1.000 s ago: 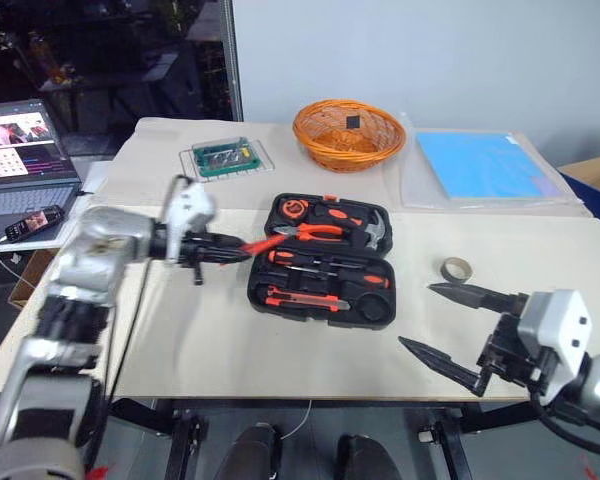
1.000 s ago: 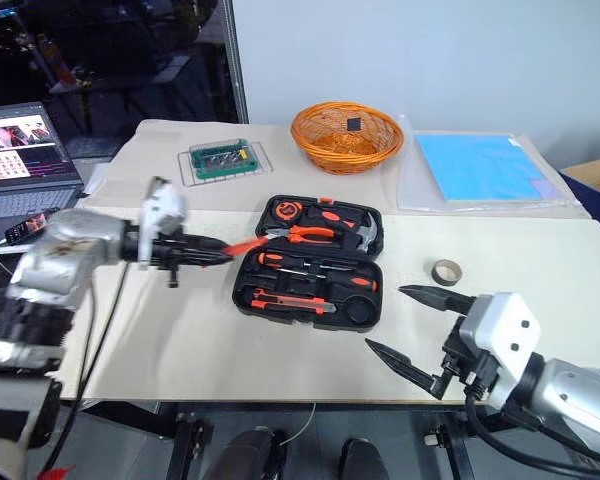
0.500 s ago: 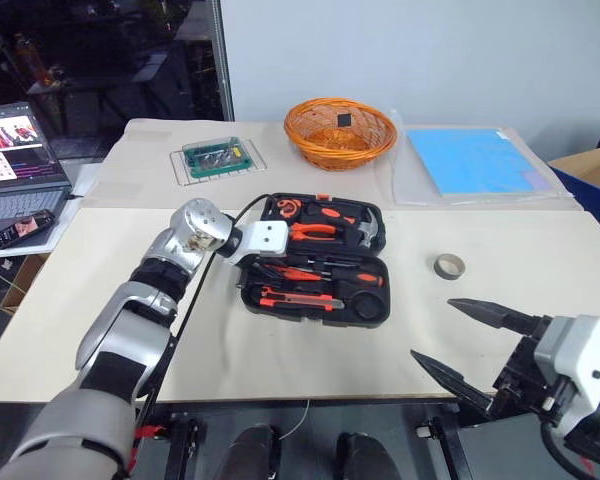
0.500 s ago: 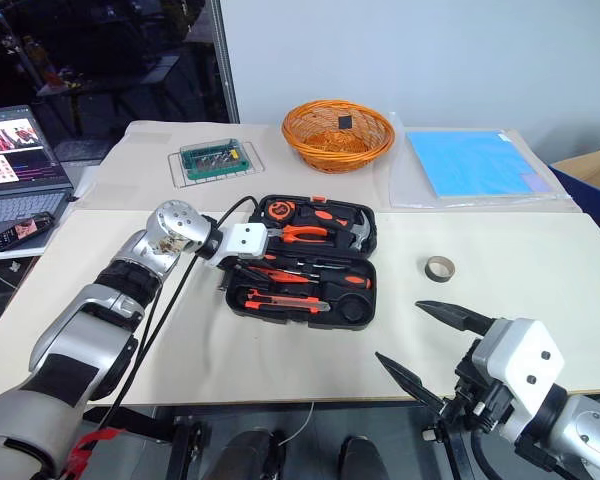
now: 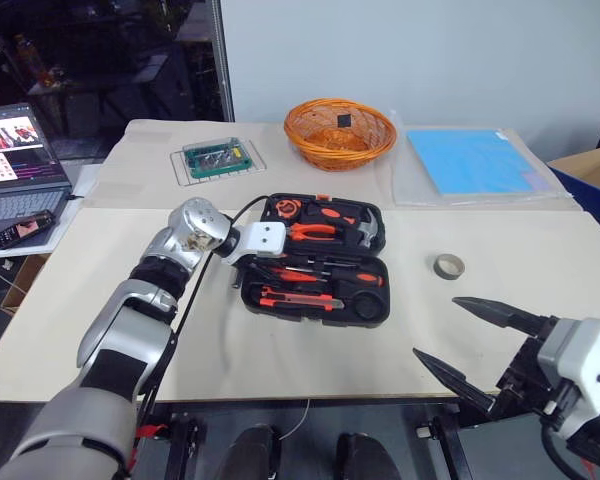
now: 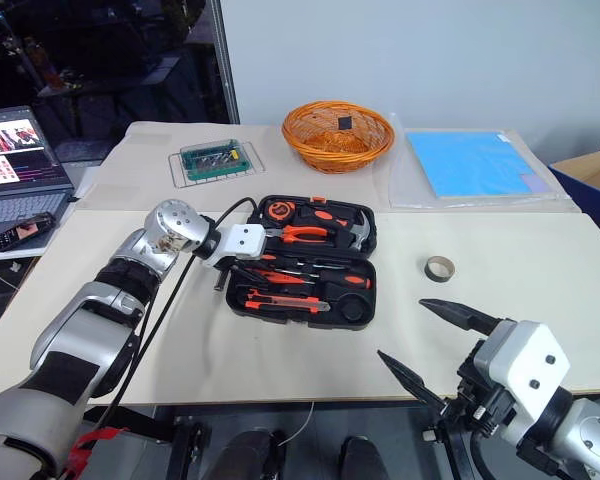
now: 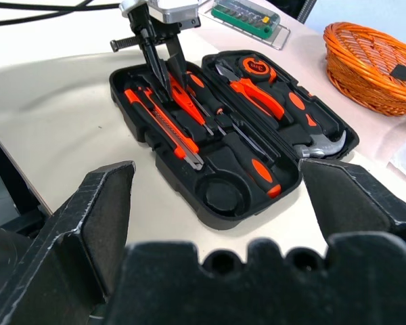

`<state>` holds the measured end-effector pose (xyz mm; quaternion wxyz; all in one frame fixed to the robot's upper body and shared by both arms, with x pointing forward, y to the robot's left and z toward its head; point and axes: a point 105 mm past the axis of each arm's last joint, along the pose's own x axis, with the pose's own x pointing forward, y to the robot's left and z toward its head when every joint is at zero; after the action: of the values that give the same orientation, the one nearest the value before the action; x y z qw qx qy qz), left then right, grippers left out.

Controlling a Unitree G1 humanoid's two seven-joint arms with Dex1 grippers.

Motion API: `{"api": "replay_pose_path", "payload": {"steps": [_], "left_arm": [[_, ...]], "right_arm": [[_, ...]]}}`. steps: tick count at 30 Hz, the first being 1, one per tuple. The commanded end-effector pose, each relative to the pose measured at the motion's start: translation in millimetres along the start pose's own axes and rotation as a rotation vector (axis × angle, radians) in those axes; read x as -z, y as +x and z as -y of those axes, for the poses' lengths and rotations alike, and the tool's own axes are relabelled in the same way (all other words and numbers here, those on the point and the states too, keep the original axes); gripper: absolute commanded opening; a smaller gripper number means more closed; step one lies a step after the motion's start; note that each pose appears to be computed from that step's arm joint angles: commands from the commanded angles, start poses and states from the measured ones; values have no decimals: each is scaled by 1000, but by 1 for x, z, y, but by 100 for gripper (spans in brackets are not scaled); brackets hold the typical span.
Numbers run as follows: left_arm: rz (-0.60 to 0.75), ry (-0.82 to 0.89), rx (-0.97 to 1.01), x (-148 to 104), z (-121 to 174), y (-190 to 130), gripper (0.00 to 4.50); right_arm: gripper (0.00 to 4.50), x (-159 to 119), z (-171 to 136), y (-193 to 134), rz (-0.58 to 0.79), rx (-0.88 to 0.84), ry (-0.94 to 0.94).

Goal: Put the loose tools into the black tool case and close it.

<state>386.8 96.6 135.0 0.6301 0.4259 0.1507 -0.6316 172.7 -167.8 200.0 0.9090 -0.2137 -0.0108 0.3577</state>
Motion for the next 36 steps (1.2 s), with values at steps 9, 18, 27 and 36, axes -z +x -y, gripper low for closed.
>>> {"api": "replay_pose_path", "payload": {"steps": [9,18,27,36], "left_arm": [[254,-114,-64,-29,-16,-31,308],[422,-452,-268,-22,-10,-7,51],[129,-548,-331,39,36,48,4],[642,-479,-347,-54,29,2,4]], "right_arm": [[450,-12,-2,4,44,-11,-45],[450,-12,-1,6,47,2,-39],[450,6,8,8,-76,5,11],[450,38,61,9,-238,272,71]]}}
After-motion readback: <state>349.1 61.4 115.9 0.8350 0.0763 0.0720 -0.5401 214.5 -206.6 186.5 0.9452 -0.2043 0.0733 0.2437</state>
